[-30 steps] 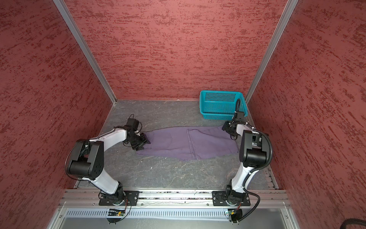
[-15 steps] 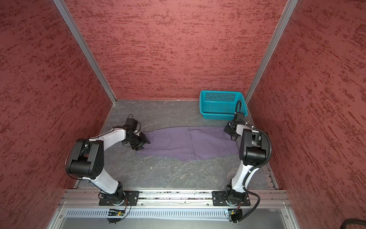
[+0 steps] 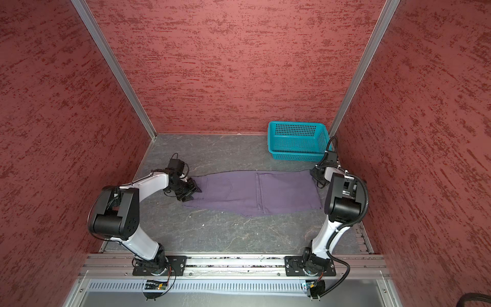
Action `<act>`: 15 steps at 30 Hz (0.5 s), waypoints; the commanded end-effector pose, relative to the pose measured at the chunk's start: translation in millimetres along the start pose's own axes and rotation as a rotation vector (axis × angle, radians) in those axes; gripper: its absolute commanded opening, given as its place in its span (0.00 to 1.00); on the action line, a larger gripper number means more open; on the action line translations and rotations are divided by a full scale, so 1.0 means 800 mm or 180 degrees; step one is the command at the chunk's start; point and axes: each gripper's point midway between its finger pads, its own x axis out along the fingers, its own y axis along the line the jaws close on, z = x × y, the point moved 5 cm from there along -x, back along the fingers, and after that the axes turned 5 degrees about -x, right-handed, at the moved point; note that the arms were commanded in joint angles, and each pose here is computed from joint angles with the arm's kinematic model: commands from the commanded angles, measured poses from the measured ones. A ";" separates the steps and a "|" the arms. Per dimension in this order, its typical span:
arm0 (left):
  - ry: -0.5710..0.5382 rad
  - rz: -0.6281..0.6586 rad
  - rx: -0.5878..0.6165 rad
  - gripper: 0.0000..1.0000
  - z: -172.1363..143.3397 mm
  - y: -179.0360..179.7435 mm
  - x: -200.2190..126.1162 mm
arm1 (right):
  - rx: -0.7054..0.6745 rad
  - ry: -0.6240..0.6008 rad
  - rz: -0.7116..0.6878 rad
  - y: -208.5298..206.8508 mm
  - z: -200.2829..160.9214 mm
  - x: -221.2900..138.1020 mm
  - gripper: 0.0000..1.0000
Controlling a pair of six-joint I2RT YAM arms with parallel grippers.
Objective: Fold and stack the trousers
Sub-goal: Smooth out the trousers at the center of the table.
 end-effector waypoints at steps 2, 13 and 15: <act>-0.0058 0.0306 0.0058 0.55 0.001 0.012 0.013 | 0.0038 -0.0078 0.0133 0.001 -0.010 -0.029 0.53; -0.0288 -0.0050 0.0290 0.56 0.001 -0.036 -0.046 | -0.0052 0.0206 -0.0003 -0.037 -0.099 -0.067 0.59; -0.0361 -0.0134 0.0321 0.57 0.000 -0.042 -0.060 | -0.0053 0.0248 -0.0048 -0.042 -0.109 -0.065 0.59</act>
